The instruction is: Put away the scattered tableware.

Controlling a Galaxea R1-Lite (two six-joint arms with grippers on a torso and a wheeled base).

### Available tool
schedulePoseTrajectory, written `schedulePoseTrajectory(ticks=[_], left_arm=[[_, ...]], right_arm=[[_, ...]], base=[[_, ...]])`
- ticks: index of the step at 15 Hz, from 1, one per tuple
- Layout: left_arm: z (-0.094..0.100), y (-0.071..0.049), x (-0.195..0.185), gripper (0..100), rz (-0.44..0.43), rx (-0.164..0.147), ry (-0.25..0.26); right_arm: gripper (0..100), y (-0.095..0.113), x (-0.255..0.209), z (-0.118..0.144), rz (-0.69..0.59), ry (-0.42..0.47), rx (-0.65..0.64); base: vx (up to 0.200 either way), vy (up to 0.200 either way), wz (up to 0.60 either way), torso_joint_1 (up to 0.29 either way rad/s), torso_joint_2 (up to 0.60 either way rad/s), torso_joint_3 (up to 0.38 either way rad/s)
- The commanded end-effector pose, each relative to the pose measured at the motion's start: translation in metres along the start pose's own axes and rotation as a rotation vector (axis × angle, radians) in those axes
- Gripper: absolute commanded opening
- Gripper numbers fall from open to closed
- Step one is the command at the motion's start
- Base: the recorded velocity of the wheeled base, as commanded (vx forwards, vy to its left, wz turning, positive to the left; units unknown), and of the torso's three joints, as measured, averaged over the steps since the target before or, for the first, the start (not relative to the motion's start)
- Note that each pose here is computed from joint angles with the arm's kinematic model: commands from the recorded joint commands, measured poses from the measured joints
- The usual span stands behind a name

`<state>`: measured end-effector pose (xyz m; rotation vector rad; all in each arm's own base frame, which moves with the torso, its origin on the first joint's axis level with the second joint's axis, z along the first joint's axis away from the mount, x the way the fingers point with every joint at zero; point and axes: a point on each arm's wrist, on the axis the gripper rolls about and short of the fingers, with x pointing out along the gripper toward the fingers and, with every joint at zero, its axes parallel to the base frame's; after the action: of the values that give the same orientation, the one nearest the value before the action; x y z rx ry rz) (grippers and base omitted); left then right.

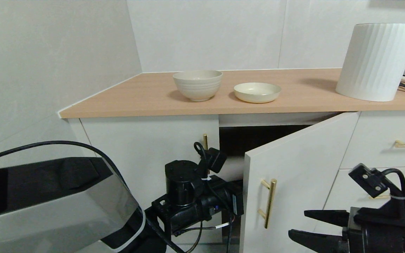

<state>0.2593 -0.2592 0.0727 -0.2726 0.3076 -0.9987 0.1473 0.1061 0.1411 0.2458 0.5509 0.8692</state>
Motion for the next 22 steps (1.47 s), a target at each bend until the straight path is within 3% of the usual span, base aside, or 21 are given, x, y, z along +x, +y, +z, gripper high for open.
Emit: schedulePoseTrajectory(ticks=[1,4,7,12,14,17,22], left_arm=[[0.002,-0.004,0.0,0,-0.015,0.001,-0.003],[0.003,-0.005,0.0,0,-0.02,0.001,-0.006],[0.007,-0.007,-0.002,0,-0.026,-0.037,-0.014],[0.007,-0.012,-0.002,0,-0.075,-0.047,0.005],[0.003,-0.018,0.003,0,-0.085,-0.052,0.038],[0.003,-0.023,0.005,0,-0.095,-0.05,0.044],[0.004,-0.018,0.027,0,-0.089,-0.054,0.058]], right_arm=[[100,0.008,-0.021,0.003,-0.007,-0.054,-0.023],[100,0.01,-0.037,-0.011,-0.008,-0.047,-0.113],[100,0.007,-0.039,-0.027,-0.013,0.004,-0.186],[100,0.007,-0.039,-0.029,-0.01,0.012,-0.184],[100,0.007,-0.038,-0.028,-0.008,0.012,-0.181],[100,0.006,-0.038,-0.028,-0.011,0.016,-0.176],[100,0.006,-0.039,-0.029,-0.01,0.013,-0.179]], base=[[0.0,0.0,0.0,0.0,0.0,0.0],[0.0,0.0,0.0,0.0,0.0,0.0],[0.0,0.0,0.0,0.0,0.0,0.0],[0.0,0.0,0.0,0.0,0.0,0.0],[-0.2,0.0,0.0,0.002,0.0,0.002],[-0.2,0.0,0.0,0.005,0.0,-0.004],[-0.04,0.0,0.0,0.0,0.0,0.001]])
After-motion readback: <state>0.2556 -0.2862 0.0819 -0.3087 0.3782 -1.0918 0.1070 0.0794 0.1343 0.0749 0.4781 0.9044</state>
